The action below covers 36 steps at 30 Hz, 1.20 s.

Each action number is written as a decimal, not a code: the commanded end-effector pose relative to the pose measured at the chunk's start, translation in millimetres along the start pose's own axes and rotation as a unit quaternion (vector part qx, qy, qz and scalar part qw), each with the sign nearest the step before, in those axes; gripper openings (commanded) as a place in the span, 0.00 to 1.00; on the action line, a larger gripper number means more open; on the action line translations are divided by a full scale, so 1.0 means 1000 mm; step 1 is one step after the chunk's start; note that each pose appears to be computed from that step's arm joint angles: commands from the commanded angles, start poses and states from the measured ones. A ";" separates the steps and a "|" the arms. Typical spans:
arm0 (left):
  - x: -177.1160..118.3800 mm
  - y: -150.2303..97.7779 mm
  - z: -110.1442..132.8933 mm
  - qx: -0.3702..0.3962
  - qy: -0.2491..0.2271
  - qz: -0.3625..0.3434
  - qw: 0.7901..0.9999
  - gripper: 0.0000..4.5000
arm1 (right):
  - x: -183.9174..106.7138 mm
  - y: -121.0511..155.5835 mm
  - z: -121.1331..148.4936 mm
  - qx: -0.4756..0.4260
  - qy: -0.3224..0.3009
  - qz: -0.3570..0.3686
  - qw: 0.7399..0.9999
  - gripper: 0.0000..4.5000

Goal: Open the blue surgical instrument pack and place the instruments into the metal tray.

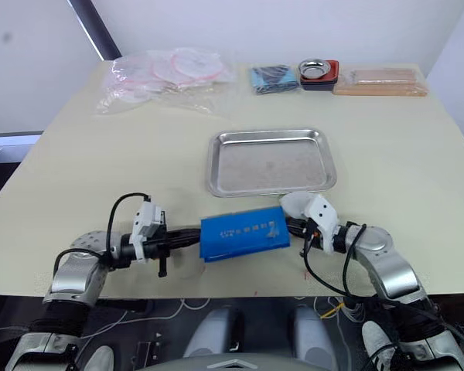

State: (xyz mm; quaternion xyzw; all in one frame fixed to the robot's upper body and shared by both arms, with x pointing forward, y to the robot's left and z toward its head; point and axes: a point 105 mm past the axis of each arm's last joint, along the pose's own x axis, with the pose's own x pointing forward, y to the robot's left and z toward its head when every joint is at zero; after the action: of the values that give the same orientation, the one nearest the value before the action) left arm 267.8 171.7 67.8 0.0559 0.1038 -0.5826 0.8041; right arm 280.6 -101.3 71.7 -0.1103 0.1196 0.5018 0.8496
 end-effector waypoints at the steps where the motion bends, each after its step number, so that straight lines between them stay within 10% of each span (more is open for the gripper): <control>1: 0.023 -0.008 0.000 0.003 -0.003 -0.046 0.999 0.00 | -0.008 0.007 0.009 -0.008 -0.023 0.011 1.000 0.01; 14: 0.058 -0.004 -0.003 0.022 0.004 -0.083 0.996 0.00 | -0.044 0.001 -0.011 0.017 -0.002 -0.045 0.999 0.01; 30: 0.009 0.018 0.003 0.060 -0.008 -0.004 0.998 0.00 | -0.076 -0.011 -0.009 0.035 -0.024 -0.084 0.996 0.01; 36: -0.020 0.023 0.017 0.075 -0.010 0.007 0.997 0.00 | -0.100 -0.002 -0.009 0.025 -0.024 -0.061 0.998 0.53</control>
State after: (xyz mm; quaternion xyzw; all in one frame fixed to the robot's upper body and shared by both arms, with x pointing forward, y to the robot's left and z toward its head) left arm 286.9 192.6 75.7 0.1082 0.0728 -0.5770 0.8063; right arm 236.2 -191.7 77.8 -0.0734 0.1442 0.4306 0.8879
